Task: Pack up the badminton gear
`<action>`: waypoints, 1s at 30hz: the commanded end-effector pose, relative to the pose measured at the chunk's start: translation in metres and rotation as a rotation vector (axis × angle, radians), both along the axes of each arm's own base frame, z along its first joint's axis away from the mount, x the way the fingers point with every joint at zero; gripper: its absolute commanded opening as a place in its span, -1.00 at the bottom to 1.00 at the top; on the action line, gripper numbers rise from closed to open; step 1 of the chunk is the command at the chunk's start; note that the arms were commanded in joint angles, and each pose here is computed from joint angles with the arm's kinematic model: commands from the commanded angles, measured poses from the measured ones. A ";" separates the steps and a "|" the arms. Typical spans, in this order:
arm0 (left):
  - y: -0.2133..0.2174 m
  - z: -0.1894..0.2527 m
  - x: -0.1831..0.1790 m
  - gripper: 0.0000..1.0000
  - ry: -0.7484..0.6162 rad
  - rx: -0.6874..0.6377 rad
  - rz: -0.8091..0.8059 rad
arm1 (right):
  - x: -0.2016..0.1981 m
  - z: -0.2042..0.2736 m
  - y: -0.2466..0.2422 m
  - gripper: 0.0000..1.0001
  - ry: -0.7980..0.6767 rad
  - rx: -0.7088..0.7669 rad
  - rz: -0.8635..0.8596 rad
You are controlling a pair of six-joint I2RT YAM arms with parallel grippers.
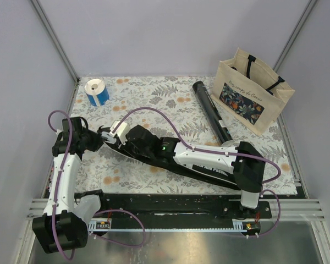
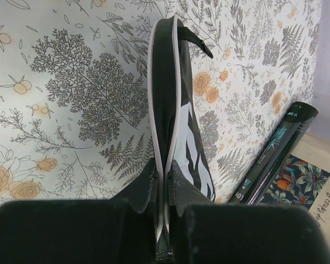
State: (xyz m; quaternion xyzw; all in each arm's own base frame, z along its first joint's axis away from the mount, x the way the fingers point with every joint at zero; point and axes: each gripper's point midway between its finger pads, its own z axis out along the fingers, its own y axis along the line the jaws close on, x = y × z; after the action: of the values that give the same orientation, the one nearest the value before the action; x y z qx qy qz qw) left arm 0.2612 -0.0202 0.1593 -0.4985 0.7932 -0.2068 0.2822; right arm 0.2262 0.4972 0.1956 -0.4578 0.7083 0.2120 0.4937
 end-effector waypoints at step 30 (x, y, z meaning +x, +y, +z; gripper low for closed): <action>-0.012 0.024 0.000 -1.00 -0.137 0.016 -0.110 | -0.030 0.061 -0.003 -0.69 0.273 0.255 0.065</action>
State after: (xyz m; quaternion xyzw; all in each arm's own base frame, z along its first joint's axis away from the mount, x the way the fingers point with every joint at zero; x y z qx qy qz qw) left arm 0.2576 -0.0233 0.1678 -0.4827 0.7946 -0.2177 0.2970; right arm 0.1654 0.5050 0.1755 -0.4591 0.7380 0.3431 0.3562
